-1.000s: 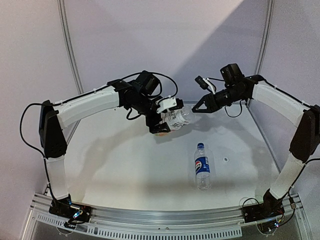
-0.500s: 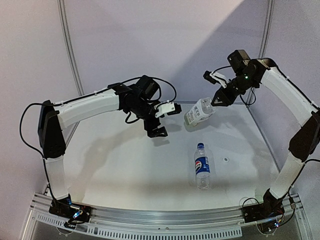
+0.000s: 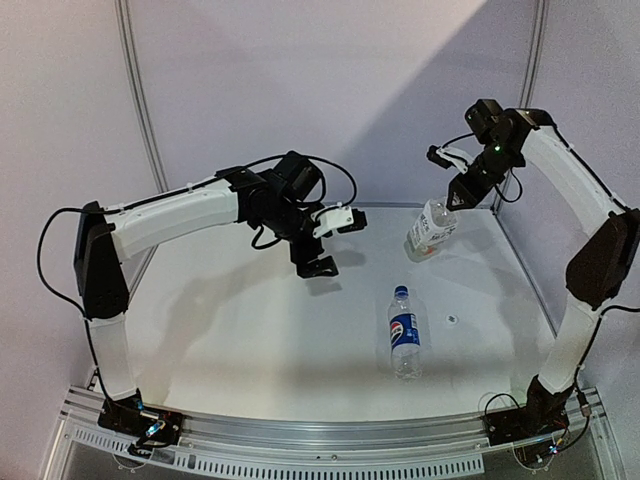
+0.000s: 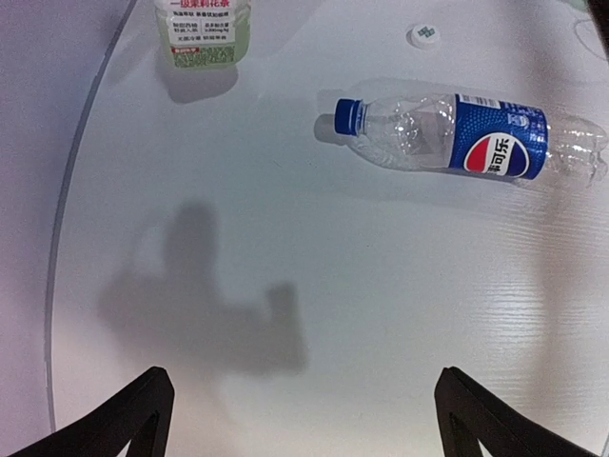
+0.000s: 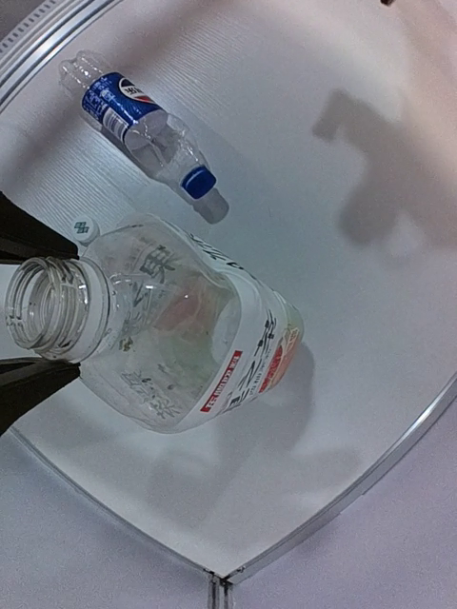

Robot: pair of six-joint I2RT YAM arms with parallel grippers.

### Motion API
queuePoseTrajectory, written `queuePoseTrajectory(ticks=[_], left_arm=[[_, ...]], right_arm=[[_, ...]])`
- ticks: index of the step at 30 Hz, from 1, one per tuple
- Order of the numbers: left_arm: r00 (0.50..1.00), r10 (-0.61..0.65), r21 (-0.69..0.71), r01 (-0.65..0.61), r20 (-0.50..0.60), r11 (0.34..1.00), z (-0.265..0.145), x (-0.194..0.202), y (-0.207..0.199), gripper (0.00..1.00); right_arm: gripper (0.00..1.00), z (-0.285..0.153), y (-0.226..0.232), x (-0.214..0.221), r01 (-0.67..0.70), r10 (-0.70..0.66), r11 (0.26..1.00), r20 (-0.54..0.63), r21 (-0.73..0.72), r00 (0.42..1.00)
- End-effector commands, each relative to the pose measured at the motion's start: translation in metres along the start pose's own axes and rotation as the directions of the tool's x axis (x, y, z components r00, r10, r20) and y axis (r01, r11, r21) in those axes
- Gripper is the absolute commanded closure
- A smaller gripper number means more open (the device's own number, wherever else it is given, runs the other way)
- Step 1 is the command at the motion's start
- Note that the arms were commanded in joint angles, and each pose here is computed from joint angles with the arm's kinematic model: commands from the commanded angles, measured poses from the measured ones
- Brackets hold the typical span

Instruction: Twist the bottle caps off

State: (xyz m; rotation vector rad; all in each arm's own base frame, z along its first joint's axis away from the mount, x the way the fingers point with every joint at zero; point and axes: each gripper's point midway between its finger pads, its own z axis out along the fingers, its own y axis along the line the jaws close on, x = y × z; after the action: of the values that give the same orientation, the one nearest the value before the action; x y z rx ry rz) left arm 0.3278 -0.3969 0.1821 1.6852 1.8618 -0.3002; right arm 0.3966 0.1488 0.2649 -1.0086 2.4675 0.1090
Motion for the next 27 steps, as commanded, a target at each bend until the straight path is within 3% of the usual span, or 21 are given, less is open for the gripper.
queuePoseTrajectory(ticks=[1, 27], left_arm=[[1.0, -0.004, 0.005, 0.004, 0.016, 1.0, -0.01, -0.004, -0.007, 0.01], [1.0, -0.009, 0.056, 0.008, 0.026, 0.998, -0.003, -0.014, -0.018, 0.01]], right_arm=[[1.0, 0.007, -0.002, 0.042, -0.124, 0.114, 0.991, -0.176, -0.045, 0.978], [1.0, 0.004, 0.024, 0.086, -0.172, 0.124, 0.978, -0.341, -0.116, 0.932]])
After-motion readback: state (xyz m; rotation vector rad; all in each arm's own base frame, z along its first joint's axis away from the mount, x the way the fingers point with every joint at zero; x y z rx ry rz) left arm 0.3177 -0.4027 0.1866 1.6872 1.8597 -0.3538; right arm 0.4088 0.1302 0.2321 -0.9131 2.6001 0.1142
